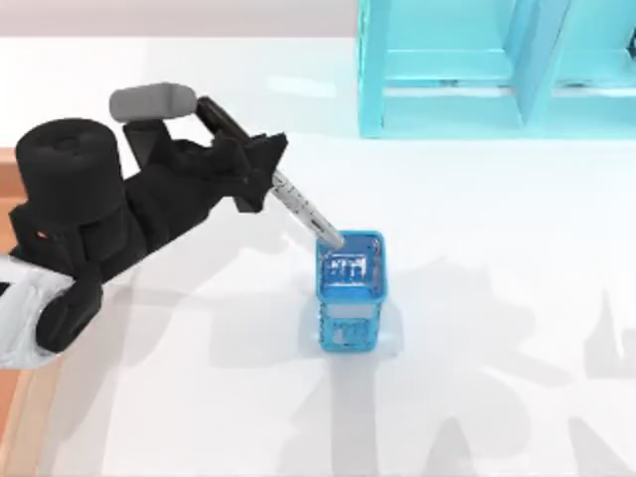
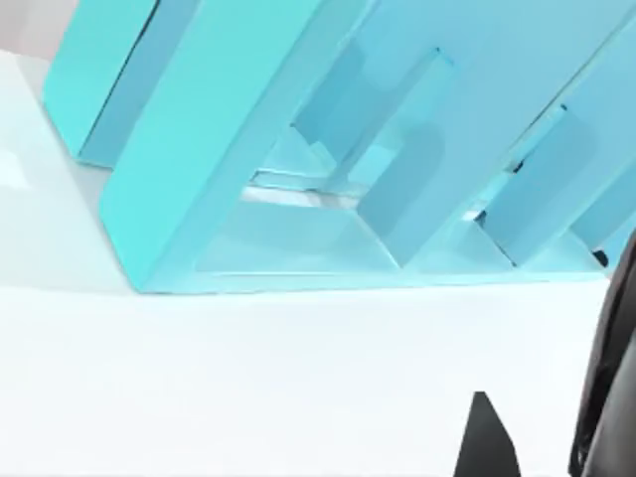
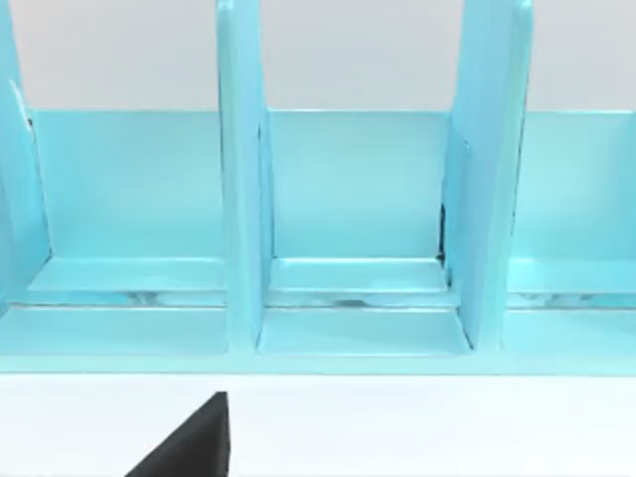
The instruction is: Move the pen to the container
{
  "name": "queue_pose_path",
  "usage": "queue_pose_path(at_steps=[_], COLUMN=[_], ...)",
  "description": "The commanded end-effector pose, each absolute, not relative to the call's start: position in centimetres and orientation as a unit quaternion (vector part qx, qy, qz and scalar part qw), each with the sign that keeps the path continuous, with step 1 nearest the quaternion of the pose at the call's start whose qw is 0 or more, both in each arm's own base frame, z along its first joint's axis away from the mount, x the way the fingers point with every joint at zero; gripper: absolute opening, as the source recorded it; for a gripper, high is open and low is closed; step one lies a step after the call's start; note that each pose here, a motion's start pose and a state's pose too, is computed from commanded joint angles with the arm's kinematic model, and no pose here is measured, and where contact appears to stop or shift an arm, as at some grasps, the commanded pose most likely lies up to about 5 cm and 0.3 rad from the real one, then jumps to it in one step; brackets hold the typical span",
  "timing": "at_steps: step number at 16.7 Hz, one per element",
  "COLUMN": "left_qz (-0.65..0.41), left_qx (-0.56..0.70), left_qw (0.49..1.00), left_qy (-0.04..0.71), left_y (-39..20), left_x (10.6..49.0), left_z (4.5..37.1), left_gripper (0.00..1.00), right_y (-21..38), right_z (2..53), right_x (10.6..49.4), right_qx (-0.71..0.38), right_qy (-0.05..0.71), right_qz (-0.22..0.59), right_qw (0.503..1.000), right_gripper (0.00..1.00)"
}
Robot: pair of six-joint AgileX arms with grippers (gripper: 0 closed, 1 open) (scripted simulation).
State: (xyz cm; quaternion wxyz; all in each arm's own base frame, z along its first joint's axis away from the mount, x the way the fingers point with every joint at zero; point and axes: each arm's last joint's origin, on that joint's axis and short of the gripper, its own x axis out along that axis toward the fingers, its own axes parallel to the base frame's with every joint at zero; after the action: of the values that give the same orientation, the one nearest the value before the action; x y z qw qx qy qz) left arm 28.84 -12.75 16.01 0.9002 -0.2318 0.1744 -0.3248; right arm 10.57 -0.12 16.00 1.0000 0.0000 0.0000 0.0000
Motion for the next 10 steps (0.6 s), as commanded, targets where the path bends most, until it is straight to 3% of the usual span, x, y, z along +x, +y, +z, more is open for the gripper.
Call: queue_pose_path(at_steps=[5, 10], left_qz=[-0.329, -0.331], left_qx=[-0.233, -0.234], left_qw=[0.898, 0.898], left_qy=[0.177, 0.172], left_y=[-7.1, -5.2], left_x=[27.3, 26.4], left_z=[21.3, 22.9], left_gripper=[0.00, 0.00], right_y=[-0.1, -0.1], right_z=[16.0, 16.0], right_x=[10.6, 10.6], right_qx=[0.000, 0.000], right_qy=[0.000, 0.000], right_qz=[0.000, 0.000], right_qw=[1.000, 1.000], right_gripper=[1.00, 1.00])
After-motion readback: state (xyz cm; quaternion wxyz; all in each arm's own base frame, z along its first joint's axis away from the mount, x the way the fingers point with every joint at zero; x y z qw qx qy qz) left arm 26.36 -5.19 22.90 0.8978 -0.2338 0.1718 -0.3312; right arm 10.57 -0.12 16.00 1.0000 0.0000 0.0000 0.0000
